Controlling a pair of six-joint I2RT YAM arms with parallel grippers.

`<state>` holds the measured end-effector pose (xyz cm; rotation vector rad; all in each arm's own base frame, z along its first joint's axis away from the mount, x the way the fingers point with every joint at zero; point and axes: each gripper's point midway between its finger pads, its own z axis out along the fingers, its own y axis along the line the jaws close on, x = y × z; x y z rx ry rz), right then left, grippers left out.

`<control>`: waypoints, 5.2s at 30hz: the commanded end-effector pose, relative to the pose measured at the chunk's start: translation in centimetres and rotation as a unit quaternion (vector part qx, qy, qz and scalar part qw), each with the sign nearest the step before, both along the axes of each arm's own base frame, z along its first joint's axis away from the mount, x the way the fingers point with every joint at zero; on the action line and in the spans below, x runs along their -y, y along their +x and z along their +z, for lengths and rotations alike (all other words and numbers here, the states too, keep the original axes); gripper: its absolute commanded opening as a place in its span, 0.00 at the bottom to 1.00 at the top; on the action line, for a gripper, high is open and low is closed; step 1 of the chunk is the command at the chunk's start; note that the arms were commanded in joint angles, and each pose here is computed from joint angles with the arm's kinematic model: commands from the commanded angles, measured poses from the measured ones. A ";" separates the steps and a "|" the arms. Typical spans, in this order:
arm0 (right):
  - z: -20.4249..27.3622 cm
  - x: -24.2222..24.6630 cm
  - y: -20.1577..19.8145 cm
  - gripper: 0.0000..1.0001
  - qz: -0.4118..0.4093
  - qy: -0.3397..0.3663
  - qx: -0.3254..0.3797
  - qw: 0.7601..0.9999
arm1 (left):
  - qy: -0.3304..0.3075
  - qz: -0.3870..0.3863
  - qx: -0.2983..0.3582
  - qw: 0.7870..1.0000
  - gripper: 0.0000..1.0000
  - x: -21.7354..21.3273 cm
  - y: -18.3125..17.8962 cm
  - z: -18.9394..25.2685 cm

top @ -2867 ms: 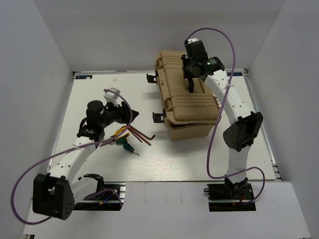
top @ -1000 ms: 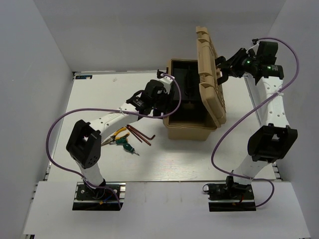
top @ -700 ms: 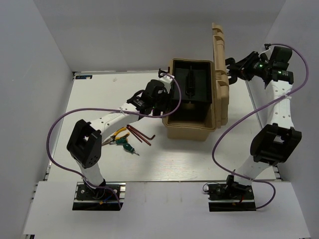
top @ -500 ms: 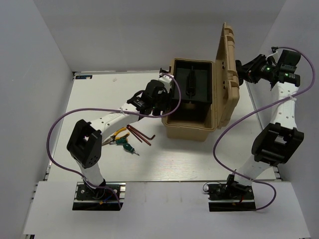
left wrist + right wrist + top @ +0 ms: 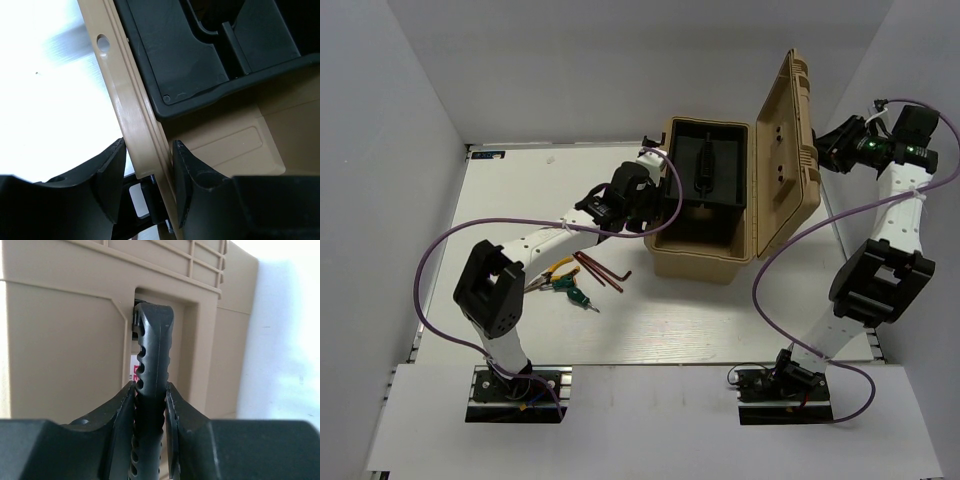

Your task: Sort the tools into containers

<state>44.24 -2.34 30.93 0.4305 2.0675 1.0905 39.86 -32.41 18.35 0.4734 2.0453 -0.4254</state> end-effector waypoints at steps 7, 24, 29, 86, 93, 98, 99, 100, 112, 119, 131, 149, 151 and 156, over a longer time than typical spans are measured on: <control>2.9 6.7 0.1 0.48 -0.054 -0.216 0.102 0.970 | 0.045 0.015 -0.016 0.999 0.50 -2.8 -1.0 -1.0; 12.3 4.5 -7.9 0.50 -0.085 -0.341 0.237 0.906 | 0.033 0.015 -0.019 0.999 0.45 -2.6 -1.2 -0.8; 14.6 2.4 -10.6 0.48 -0.087 -0.332 0.273 0.899 | 0.031 0.020 -0.021 0.999 0.32 -2.6 -1.1 -0.4; 19.0 -5.3 -18.9 0.54 -0.024 -0.249 0.336 0.908 | 0.075 0.239 -0.099 0.963 0.00 -4.4 -1.0 -4.8; 19.2 -5.5 -19.3 0.54 -0.024 -0.248 0.338 0.908 | 0.059 0.273 -0.113 0.953 0.00 -5.1 -1.1 -5.1; 19.2 -5.5 -19.3 0.54 -0.024 -0.246 0.337 0.908 | 0.062 0.289 -0.131 0.946 0.00 -5.3 -1.6 -6.1; 19.2 -5.5 -19.3 0.54 -0.024 -0.246 0.337 0.908 | 0.062 0.289 -0.131 0.946 0.00 -5.3 -1.6 -6.1; 19.2 -5.5 -19.3 0.54 -0.024 -0.246 0.336 0.909 | 0.062 0.289 -0.131 0.946 0.00 -5.3 -1.6 -6.1; 19.1 -5.6 -19.3 0.54 -0.024 -0.246 0.335 0.909 | 0.165 0.190 -0.085 0.964 0.31 -4.9 0.1 -5.4; 19.2 -5.5 -19.1 0.54 -0.022 -0.243 0.338 0.909 | 0.196 0.152 -0.083 0.965 0.62 -5.3 -0.5 -7.1; 18.8 -5.5 -19.1 0.54 -0.023 -0.243 0.332 0.911 | 0.208 0.110 -0.067 0.970 0.60 -4.0 0.5 -6.9; 18.4 -5.5 -19.3 0.54 -0.023 -0.249 0.337 0.908 | 0.071 0.245 -0.148 0.955 0.00 -6.2 -4.1 -6.7; 18.0 -5.5 -19.3 0.54 -0.021 -0.244 0.329 0.912 | 0.072 0.244 -0.152 0.955 0.00 -6.7 -5.3 -7.3; 18.3 -5.7 -19.4 0.54 -0.020 -0.240 0.333 0.912 | 0.049 0.234 -0.159 0.958 0.00 -6.3 -5.9 -7.6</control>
